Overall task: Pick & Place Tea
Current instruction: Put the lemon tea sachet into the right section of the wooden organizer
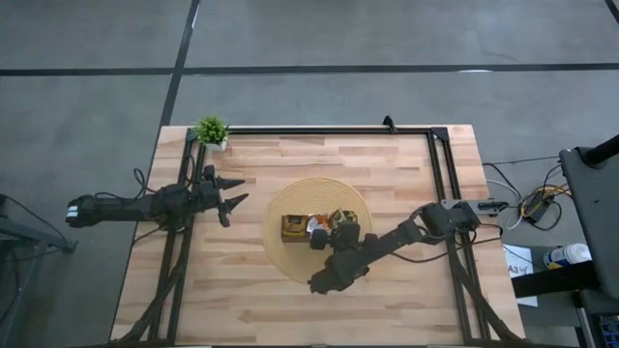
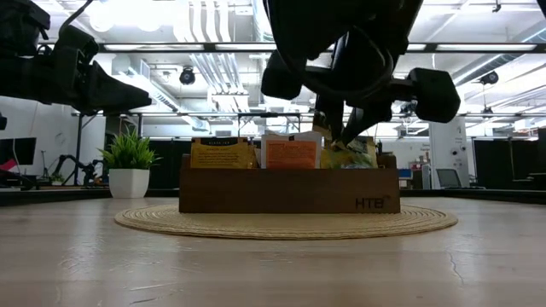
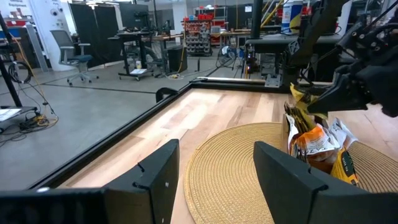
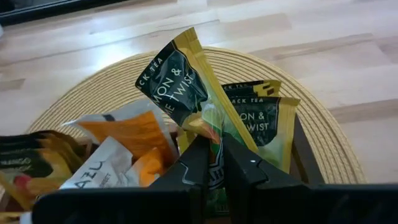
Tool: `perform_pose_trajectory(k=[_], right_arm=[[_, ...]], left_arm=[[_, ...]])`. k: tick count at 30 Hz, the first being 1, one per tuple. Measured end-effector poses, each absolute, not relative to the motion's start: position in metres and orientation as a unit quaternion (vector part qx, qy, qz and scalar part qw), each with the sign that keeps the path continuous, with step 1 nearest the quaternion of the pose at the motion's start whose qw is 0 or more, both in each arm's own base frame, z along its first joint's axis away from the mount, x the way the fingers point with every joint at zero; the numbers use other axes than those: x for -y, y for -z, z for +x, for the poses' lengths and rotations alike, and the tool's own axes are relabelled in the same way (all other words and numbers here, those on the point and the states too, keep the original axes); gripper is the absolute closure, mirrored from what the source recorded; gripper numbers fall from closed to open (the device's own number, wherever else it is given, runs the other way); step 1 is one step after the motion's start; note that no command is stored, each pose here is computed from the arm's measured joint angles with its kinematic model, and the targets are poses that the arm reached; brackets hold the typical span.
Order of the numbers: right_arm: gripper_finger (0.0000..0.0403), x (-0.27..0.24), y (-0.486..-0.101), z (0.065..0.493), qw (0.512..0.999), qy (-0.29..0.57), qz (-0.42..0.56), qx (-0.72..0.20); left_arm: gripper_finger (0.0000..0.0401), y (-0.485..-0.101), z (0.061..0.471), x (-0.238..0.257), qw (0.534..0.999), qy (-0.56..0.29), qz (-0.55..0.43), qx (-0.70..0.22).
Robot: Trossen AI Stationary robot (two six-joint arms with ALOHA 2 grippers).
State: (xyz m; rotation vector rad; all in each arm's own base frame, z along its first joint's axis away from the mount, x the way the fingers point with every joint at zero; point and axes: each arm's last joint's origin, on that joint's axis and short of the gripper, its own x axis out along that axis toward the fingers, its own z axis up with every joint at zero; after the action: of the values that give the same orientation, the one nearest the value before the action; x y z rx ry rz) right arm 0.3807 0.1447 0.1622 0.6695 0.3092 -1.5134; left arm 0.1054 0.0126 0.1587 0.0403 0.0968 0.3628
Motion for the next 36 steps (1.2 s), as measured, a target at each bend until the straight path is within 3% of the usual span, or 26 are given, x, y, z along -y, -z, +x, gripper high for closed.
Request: perform_pose_trajectory(k=[13,28,36], right_arm=[[0.0364,-0.137,-0.160,0.388,0.659,0.669,0.315,-0.139],[0.0257,-0.138,-0.170,0.390,0.640,0.673,0.324,-0.182],[0.0219,-0.139,-0.174,0.388,0.622,0.681,0.329,-0.204]], left_arm=[[0.0199,-0.159,0.105,-0.013,0.982,-0.181,0.020,-0.048],[0.0199,-0.159,0.105,-0.013,0.982,-0.181,0.020,-0.048],[0.0199,-0.159,0.105,-0.013,0.982,-0.181,0.020,-0.048]])
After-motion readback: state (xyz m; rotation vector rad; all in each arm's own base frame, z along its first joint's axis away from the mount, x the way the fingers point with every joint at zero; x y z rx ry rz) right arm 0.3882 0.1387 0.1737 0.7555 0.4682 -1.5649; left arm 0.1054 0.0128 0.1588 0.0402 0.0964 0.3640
